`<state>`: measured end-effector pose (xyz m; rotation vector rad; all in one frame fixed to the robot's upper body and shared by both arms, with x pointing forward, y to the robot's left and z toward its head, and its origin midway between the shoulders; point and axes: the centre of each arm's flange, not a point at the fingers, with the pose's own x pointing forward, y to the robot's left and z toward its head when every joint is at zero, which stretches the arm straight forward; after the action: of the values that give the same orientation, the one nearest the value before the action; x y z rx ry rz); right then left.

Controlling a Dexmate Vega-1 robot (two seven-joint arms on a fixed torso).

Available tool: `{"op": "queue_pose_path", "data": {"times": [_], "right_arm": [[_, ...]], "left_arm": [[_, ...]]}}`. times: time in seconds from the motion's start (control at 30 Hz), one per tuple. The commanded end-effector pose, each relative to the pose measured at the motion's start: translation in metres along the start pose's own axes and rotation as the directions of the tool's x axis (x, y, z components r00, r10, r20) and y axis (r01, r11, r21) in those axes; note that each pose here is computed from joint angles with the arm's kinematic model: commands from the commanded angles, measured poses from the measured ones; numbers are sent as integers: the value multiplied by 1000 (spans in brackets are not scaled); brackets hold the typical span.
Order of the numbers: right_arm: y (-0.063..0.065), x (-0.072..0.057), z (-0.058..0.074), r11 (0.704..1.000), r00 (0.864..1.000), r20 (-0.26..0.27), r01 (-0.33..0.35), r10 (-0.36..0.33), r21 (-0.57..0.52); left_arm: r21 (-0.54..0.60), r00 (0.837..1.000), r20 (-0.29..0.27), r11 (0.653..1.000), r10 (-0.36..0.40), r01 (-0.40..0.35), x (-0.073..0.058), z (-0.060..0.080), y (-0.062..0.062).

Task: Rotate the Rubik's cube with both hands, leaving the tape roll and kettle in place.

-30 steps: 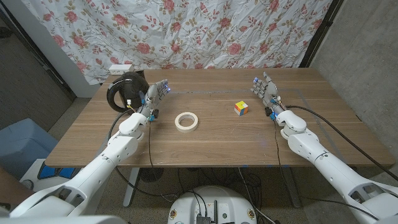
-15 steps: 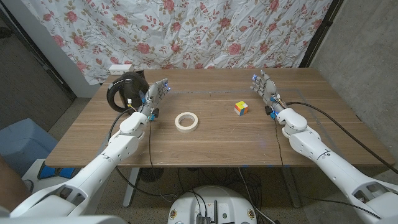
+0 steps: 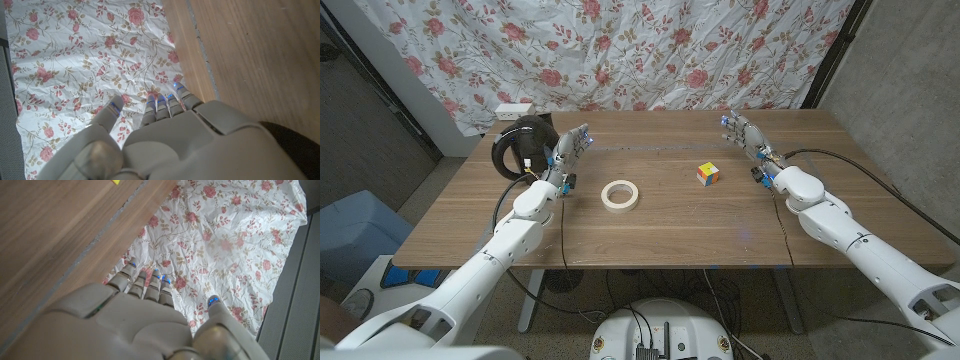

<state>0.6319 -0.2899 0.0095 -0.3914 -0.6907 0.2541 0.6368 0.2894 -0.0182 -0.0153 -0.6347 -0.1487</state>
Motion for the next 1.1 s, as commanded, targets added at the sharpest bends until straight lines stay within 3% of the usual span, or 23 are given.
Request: {"op": "queue_pose_path", "data": {"times": [0.03,0.37,0.53,0.6,0.63,0.7,1.1], "right_arm": [[-10,-6,12,976,997,34,-64,73,-208],[-5,-1,23,911,984,32,-151,176,-384],[-6,1,31,856,975,18,-184,220,-482],[-6,2,34,828,972,12,-194,235,-527],[-6,2,35,783,969,-21,-210,244,-586],[-7,3,38,737,963,-41,-231,266,-636],[-18,13,55,579,935,-109,-297,337,-759]], "left_arm": [[-6,1000,14,1000,13,-13,-8,2,0],[12,1000,0,1000,9,-9,-8,2,-2],[10,1000,7,1000,11,-11,-10,3,-3],[12,1000,7,1000,20,-20,-11,3,-3],[12,1000,7,1000,23,-23,-12,3,-4],[15,1000,3,1000,25,-25,-14,3,-3],[24,999,6,999,36,-36,-20,7,1]]}}
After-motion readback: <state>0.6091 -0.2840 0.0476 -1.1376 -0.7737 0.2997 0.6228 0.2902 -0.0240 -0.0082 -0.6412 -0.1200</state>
